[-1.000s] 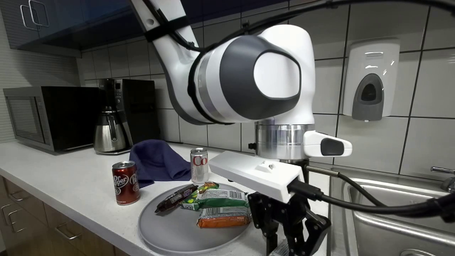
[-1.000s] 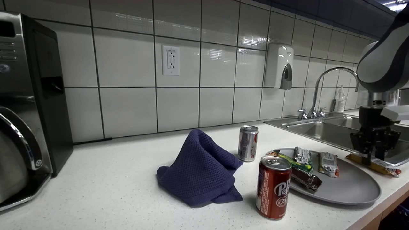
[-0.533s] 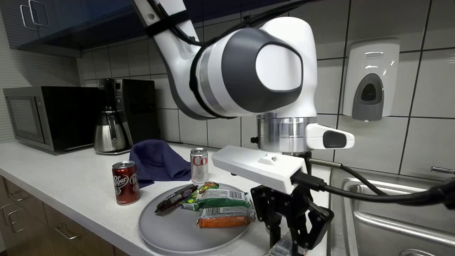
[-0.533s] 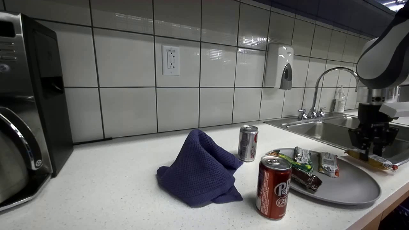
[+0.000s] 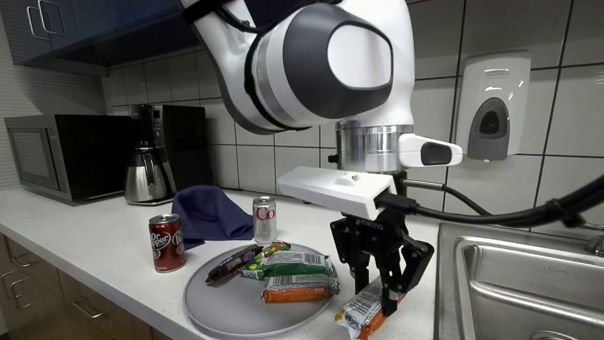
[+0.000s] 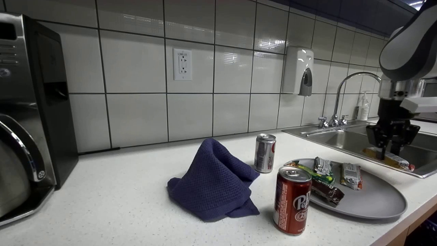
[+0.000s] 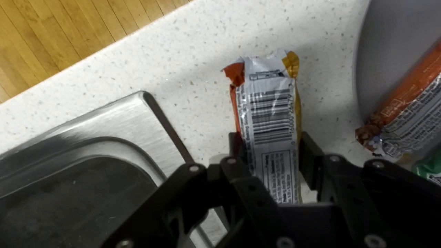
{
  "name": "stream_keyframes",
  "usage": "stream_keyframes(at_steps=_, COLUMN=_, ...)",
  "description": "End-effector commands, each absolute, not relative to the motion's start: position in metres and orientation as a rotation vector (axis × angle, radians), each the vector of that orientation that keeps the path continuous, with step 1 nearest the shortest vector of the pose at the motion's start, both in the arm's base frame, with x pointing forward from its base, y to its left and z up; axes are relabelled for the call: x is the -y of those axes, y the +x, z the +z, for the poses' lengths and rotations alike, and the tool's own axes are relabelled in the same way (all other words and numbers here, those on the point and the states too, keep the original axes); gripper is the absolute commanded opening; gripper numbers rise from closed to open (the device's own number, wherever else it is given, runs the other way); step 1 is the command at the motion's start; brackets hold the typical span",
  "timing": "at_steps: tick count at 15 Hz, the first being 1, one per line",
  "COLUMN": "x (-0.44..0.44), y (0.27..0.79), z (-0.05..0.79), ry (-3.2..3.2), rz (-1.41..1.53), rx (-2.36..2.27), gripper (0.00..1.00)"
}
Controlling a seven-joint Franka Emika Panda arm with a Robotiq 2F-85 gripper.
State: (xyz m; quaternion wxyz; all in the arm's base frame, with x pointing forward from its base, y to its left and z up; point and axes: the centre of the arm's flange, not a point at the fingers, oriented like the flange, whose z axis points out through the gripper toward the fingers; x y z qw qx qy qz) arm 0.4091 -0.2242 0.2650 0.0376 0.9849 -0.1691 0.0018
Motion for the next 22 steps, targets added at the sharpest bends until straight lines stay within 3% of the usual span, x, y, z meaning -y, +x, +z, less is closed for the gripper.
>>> stream_keyframes(at_steps=1, x=0.206, y=0.406, z=0.284, ry=3.061, rz=0.02, rx=0.481, gripper=0.17)
stream_keyframes(at_steps=13, x=0.125, y=0.413, z=0.29, ry=3.124, rz=0.023, rx=0.343, gripper=0.17)
stream_keyframes(at_steps=22, x=0.073, y=0.381, z=0.309, ry=3.141, rz=0.026, rx=0.166, gripper=0.17)
